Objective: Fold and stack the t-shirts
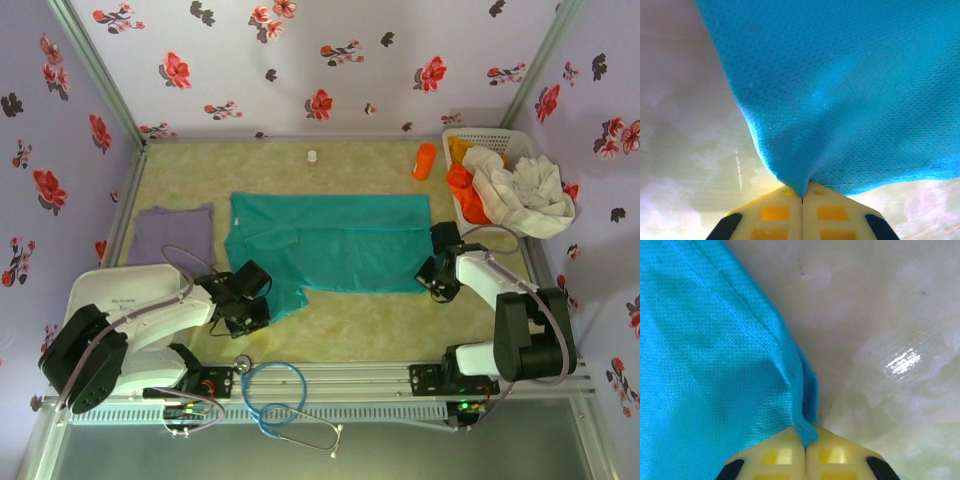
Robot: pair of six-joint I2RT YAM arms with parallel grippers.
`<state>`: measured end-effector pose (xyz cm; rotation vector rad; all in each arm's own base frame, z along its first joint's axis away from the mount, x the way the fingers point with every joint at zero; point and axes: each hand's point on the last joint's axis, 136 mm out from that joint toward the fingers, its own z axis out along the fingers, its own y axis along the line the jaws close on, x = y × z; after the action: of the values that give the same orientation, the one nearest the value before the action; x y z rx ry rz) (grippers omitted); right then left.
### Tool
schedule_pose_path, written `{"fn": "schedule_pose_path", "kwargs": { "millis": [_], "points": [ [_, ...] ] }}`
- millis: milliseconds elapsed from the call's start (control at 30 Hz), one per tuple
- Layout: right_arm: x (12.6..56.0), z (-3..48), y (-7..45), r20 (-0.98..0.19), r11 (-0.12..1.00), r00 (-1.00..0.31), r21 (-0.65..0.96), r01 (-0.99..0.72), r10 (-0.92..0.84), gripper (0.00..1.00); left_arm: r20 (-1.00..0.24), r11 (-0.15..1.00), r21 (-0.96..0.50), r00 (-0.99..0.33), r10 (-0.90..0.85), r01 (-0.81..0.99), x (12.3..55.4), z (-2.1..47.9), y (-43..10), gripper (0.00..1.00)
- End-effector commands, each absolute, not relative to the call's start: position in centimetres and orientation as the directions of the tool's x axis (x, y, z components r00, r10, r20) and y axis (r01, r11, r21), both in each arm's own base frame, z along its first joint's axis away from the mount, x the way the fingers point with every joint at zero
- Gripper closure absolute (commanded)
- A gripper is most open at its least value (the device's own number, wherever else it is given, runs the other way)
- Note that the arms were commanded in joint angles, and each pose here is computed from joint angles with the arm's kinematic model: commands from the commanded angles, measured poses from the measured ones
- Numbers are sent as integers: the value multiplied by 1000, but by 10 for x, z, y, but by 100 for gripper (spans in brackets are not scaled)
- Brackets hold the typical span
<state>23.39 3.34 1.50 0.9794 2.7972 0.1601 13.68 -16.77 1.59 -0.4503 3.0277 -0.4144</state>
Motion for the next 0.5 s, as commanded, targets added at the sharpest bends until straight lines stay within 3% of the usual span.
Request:
{"fn": "schedule_pose_path", "kwargs": {
  "millis": [0,467],
  "points": [
    [234,15,37,-118,784,-778,172,596,617,100,-85,924,-291,-955,-285,-250,156,29,-173,100],
    [244,45,36,-155,785,-773,204,585,616,100,-141,936,-300,-961,-237,-187,177,86,-172,100]
  ]
}}
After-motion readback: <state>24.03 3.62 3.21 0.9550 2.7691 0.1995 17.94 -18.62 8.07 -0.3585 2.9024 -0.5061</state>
